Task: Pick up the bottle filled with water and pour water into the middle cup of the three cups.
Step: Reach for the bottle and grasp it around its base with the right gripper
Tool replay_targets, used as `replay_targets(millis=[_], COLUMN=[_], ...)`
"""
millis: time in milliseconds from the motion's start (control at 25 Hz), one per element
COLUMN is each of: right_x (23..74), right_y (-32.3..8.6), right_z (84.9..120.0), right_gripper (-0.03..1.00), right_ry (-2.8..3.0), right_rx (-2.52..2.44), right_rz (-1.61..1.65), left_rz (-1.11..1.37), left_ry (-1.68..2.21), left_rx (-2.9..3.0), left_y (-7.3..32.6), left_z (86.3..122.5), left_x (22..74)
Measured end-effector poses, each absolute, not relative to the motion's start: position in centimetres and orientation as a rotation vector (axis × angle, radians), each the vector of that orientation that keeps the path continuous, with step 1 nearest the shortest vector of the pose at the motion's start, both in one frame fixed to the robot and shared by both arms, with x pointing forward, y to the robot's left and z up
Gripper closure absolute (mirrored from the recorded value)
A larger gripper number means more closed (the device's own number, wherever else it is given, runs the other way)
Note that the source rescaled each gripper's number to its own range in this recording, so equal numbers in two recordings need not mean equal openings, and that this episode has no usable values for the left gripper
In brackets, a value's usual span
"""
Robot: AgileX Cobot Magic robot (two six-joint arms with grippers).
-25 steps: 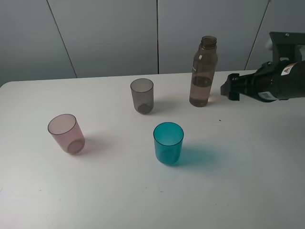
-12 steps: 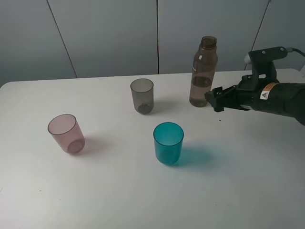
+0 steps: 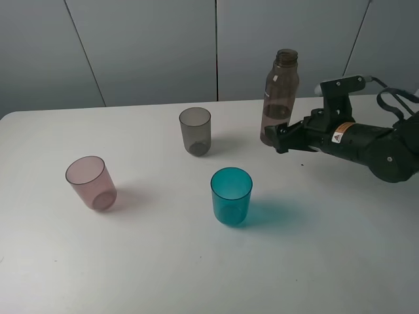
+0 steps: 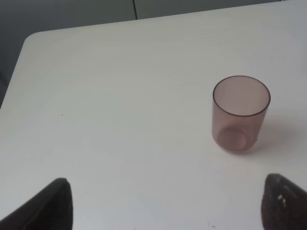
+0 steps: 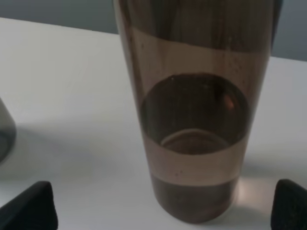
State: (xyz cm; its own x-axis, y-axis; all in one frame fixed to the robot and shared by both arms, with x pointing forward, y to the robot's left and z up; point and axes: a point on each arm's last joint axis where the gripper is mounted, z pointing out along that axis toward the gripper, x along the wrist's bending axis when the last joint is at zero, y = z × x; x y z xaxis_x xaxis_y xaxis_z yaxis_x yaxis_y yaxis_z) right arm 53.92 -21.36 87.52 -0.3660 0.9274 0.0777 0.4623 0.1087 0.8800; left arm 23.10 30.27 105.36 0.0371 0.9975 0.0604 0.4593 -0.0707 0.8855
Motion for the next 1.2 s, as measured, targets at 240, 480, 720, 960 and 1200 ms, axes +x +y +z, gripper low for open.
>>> replay_targets(millis=[240, 480, 720, 960, 1200], right_x=[55.6, 56.9, 58.0, 58.9, 59.9], right_y=[-21.2, -20.9, -20.7, -20.4, -20.2], right_z=[87.7, 87.3, 86.7, 86.4, 86.2], right_gripper=[-0.03, -0.03, -0.03, -0.03, -0.03], right_ry=[1.827, 1.814, 1.812, 1.783, 1.763], right_rx=[1.322, 1.312, 1.310, 1.286, 1.269], right_rz=[1.216, 1.226, 1.228, 1.261, 1.281], left_rz=[0.978, 0.979, 0.979, 0.979, 0.979], left_ry=[1.502, 1.501, 1.501, 1.501, 1.501], left_rx=[1.618, 1.619, 1.619, 1.619, 1.619], left_y=[30.3, 30.3, 30.3, 30.3, 30.3], left_z=[105.4, 105.4, 105.4, 105.4, 105.4], left_x=[23.1, 23.1, 23.1, 23.1, 23.1])
